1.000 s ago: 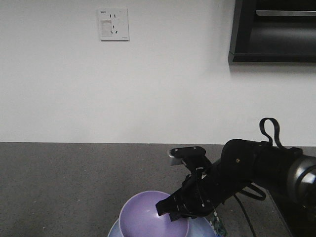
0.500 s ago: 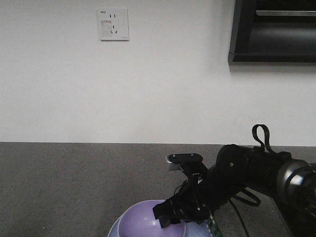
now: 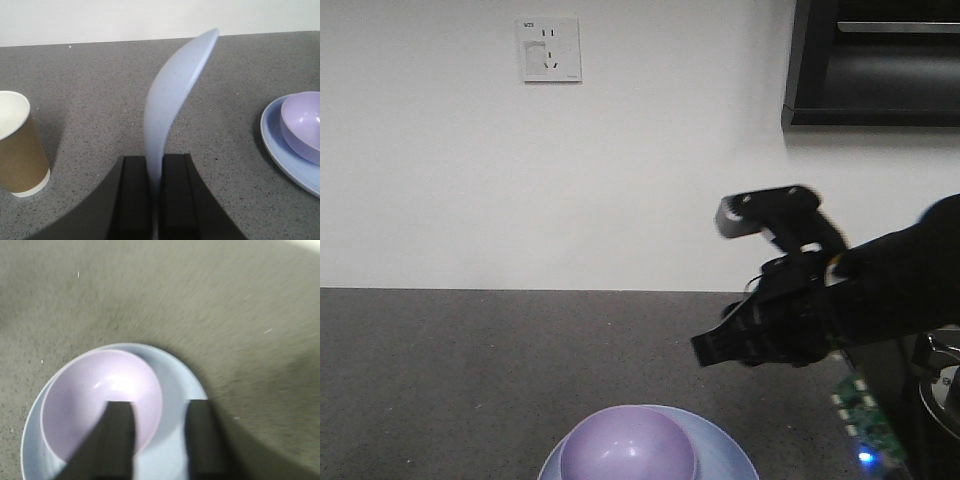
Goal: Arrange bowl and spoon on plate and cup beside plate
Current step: 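Raise the right gripper away from the bowl, then lower the white spoon into the lavender bowl and release it with the left gripper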
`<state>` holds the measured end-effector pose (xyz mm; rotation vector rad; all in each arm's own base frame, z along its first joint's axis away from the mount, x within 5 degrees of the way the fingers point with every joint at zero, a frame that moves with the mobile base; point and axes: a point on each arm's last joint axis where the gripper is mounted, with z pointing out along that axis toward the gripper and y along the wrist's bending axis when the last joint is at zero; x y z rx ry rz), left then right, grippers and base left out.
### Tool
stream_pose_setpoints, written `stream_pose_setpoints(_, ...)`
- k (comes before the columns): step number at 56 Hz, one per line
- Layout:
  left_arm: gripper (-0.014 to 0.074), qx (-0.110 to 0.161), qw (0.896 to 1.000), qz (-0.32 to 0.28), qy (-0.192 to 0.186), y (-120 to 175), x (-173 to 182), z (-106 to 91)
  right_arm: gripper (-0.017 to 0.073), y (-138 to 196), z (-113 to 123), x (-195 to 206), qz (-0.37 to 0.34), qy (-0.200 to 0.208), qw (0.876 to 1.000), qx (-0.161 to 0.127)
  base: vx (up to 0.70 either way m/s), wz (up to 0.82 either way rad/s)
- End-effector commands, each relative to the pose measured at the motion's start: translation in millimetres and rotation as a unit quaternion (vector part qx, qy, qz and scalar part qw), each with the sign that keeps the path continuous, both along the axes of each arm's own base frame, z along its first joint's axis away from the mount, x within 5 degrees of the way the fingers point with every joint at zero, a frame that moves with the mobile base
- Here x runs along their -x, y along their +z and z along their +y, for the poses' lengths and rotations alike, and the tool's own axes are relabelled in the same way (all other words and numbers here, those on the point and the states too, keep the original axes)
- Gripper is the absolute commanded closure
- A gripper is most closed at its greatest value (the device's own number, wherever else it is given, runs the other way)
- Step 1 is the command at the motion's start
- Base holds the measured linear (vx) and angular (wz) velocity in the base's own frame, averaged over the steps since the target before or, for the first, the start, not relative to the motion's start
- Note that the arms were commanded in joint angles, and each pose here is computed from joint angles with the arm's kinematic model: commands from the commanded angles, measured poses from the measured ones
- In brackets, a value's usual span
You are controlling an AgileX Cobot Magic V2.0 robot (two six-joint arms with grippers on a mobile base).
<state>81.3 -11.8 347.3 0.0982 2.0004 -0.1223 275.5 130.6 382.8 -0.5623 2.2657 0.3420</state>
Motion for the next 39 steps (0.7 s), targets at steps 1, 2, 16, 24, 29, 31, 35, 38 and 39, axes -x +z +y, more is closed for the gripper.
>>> stream_pose_setpoints(1,0.06,0.002,0.999,-0.034,-0.009,12.7,-8.2,-2.9,0.0576,38.0,-21.2,34.5,-0.094,-0.025,0.995,-0.021,0.0,0.0)
stream_pose_setpoints(2,0.06,-0.001,0.999,-0.031,-0.01,12.8,-10.4,-3.4,0.0575,39.1,-23.6,39.1,-0.103,-0.028,0.994,-0.026,0.0,0.0)
stream_pose_setpoints(16,0.0596,-0.064,0.994,0.032,-0.076,32.5,-73.8,-24.2,0.0571,10.6,-56.4,110.3,-0.161,-0.053,0.983,-0.067,0.0,0.0)
stream_pose_setpoints(24,0.0594,-0.046,0.982,0.078,-0.164,41.8,-127.9,-53.8,0.0569,-19.6,-65.8,131.6,-0.16,-0.055,0.983,-0.066,0.0,0.0)
stream_pose_setpoints(29,0.0594,-0.029,0.97,0.099,-0.218,45.2,-160.9,-77.9,0.0568,-40.5,-69.1,139.4,-0.141,-0.055,0.987,-0.057,0.0,0.0)
stream_pose_setpoints(31,0.0594,-0.023,0.964,0.12,-0.237,40.3,-173.5,-88.2,0.0568,-49.6,-70.3,142.2,-0.129,-0.057,0.989,-0.054,0.0,0.0)
stream_pose_setpoints(35,0.0594,-0.023,0.951,0.156,-0.265,33.4,-197.4,-106.8,0.0568,-59.9,-71.2,144.5,-0.114,-0.061,0.99,-0.053,0.0,0.0)
stream_pose_setpoints(38,0.0594,-0.028,0.939,0.185,-0.287,25.8,-213.8,-122.6,0.0568,-64.6,-71.3,144.8,-0.105,-0.065,0.991,-0.055,0.0,0.0)
stream_pose_setpoints(39,0.0594,-0.03,0.936,0.192,-0.293,23.7,-217.2,-126.6,0.0568,-64.7,-71.3,144.8,-0.103,-0.067,0.991,-0.057,0.0,0.0)
